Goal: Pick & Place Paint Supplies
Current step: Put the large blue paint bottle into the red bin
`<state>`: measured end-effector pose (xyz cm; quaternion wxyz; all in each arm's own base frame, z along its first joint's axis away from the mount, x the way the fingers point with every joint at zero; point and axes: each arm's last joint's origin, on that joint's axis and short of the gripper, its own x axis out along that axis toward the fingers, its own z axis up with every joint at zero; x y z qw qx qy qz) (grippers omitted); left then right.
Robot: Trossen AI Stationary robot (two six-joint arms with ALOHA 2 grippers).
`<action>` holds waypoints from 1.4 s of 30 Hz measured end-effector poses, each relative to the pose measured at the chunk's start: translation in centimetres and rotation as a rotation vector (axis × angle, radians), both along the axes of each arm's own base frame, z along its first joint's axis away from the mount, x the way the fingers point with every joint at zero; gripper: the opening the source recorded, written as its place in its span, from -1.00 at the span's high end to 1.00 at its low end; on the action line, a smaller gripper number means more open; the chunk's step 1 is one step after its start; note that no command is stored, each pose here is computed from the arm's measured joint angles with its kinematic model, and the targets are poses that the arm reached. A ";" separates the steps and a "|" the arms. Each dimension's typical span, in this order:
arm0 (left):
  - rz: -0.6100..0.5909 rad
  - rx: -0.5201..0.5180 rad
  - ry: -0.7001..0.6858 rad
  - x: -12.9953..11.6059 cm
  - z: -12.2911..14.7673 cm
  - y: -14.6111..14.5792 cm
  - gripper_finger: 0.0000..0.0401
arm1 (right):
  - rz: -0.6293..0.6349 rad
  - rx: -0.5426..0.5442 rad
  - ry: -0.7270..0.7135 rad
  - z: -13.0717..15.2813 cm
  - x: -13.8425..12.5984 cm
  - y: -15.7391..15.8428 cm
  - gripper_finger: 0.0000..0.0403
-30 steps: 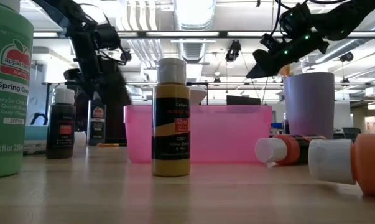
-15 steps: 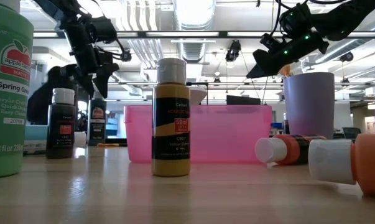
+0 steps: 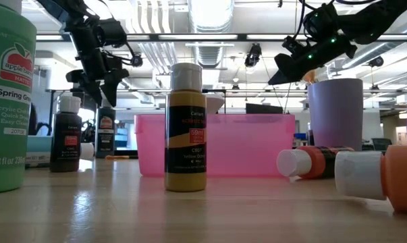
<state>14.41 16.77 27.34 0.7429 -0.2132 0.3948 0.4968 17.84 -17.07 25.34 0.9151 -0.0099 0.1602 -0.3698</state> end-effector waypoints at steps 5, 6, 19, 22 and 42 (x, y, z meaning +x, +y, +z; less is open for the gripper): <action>0.000 -0.001 0.002 0.0 -0.1 0.0 -0.12 | 0.001 0.000 0.000 0.0 0.0 0.0 0.70; 0.000 -0.001 0.002 0.0 -0.1 0.0 -0.09 | 0.001 0.000 0.000 0.0 0.0 0.0 0.71; -0.013 0.003 0.010 0.0 -0.1 0.0 0.39 | 0.001 -0.001 0.000 0.0 0.0 0.0 0.58; -0.013 0.003 0.010 0.0 -0.1 0.0 0.39 | 0.002 -0.003 0.003 0.0 0.0 0.0 0.53; -0.049 -0.069 -0.026 0.2 3.7 -1.4 0.37 | 0.002 -0.004 0.006 0.0 0.0 0.0 0.37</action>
